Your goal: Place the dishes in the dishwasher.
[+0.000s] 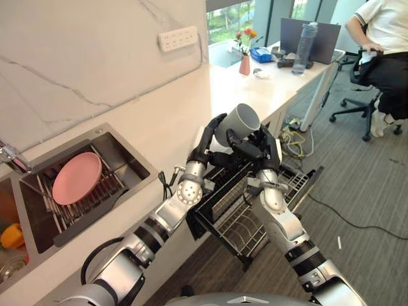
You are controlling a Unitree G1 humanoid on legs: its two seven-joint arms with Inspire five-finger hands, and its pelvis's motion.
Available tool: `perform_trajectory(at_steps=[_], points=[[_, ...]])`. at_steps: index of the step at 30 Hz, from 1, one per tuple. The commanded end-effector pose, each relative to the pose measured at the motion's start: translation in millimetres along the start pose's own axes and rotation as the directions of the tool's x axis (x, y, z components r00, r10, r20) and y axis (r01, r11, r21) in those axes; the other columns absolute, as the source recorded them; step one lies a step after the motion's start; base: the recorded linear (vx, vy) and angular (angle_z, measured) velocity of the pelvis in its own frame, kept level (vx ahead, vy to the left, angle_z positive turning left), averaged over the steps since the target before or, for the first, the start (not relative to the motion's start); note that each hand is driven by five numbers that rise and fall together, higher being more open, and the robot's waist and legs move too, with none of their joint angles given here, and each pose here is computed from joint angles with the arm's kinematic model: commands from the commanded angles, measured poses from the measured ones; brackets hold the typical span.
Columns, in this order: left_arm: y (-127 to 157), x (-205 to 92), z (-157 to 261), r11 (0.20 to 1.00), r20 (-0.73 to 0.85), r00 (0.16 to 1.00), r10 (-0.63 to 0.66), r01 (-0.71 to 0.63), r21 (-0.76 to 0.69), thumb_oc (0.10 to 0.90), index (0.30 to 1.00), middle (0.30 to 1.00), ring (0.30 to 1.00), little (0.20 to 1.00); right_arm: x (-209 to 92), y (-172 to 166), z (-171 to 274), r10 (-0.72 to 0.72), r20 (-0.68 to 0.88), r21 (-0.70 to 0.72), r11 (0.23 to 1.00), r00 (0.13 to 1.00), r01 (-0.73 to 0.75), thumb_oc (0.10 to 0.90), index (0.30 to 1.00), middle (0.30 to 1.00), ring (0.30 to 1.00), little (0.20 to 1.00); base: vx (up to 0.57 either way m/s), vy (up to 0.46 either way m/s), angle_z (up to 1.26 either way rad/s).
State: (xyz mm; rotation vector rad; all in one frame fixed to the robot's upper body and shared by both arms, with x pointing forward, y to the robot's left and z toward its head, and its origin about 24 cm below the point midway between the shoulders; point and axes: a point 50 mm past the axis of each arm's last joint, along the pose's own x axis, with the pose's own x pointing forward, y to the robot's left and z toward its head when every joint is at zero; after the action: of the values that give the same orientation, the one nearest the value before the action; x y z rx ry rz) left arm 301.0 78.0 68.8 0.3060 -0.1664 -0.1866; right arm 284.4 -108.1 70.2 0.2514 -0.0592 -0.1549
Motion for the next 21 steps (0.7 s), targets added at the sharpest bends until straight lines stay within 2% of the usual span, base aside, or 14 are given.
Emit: perform_trajectory(at_steps=[1,4,6,9,10,11,13,16,17,21], points=[[-13.4,-2.2,14.8,0.988,0.109,0.983,-0.150,0.151,-0.001,0.800,0.900,0.900,0.900,0.900,11.7,15.9,109.8,-0.009,0.517,0.204,0.973,0.856,-0.113,0.400,0.300,0.300,0.300,0.300,-0.01,-0.007,0.07],[14.6,-34.6,-15.9,0.991,0.002,0.992,-0.123,0.123,-0.057,0.800,0.900,0.900,0.900,0.900,8.8,-10.9,106.1,-0.024,0.522,0.154,0.986,0.853,-0.066,0.400,0.300,0.300,0.300,0.300,-0.02,-0.018,0.08],[42.9,-74.4,-44.1,0.991,-0.126,0.987,-0.100,0.088,-0.099,0.800,0.900,0.900,0.900,0.900,2.2,-37.9,96.3,-0.024,0.495,0.090,0.996,0.869,-0.024,0.400,0.300,0.300,0.300,0.300,-0.02,-0.023,0.08],[63.0,-107.1,-64.6,0.988,-0.245,0.967,-0.068,0.031,-0.152,0.800,0.900,0.900,0.900,0.900,-6.5,-61.0,83.8,-0.017,0.440,0.041,0.999,0.898,-0.001,0.400,0.300,0.300,0.300,0.300,-0.01,-0.009,0.11],[63.6,-108.8,-64.9,0.988,-0.249,0.966,-0.069,0.030,-0.154,0.800,0.900,0.900,0.900,0.900,-7.3,-61.0,82.7,-0.015,0.436,0.041,0.999,0.900,-0.003,0.400,0.300,0.300,0.300,0.300,-0.01,-0.019,0.19],[74.9,-128.1,-75.6,0.985,-0.318,0.947,-0.033,-0.024,-0.173,0.800,0.900,0.900,0.900,0.900,-10.9,-73.7,72.2,-0.016,0.382,0.021,1.000,0.924,0.009,0.400,0.300,0.300,0.300,0.300,-0.02,-0.011,0.13],[79.7,-138.1,-80.1,0.983,-0.351,0.936,-0.019,-0.048,-0.179,0.800,0.900,0.900,0.900,0.900,-12.2,-77.6,64.7,-0.012,0.348,0.003,1.000,0.937,0.011,0.400,0.300,0.300,0.300,0.300,-0.01,-0.008,0.02],[87.7,-157.9,-92.3,0.973,-0.429,0.903,0.013,-0.109,-0.201,0.800,0.900,0.900,0.900,0.900,-16.6,-91.4,36.8,-0.019,0.216,-0.038,0.999,0.976,0.028,0.400,0.300,0.300,0.300,0.300,-0.02,0.007,0.04],[90.7,-167.8,-98.9,0.971,-0.467,0.884,0.028,-0.136,-0.198,0.800,0.900,0.900,0.900,0.900,-23.7,-101.9,17.3,-0.035,0.123,-0.081,0.996,0.992,0.045,0.400,0.300,0.300,0.300,0.300,-0.04,0.014,0.14],[95.6,-182.2,-107.6,0.973,-0.519,0.854,0.040,-0.151,-0.174,0.800,0.900,0.900,0.900,0.900,-34.6,-117.3,-8.8,-0.064,-0.003,-0.155,0.986,0.998,0.063,0.400,0.300,0.300,0.300,0.300,-0.03,0.004,0.28]])
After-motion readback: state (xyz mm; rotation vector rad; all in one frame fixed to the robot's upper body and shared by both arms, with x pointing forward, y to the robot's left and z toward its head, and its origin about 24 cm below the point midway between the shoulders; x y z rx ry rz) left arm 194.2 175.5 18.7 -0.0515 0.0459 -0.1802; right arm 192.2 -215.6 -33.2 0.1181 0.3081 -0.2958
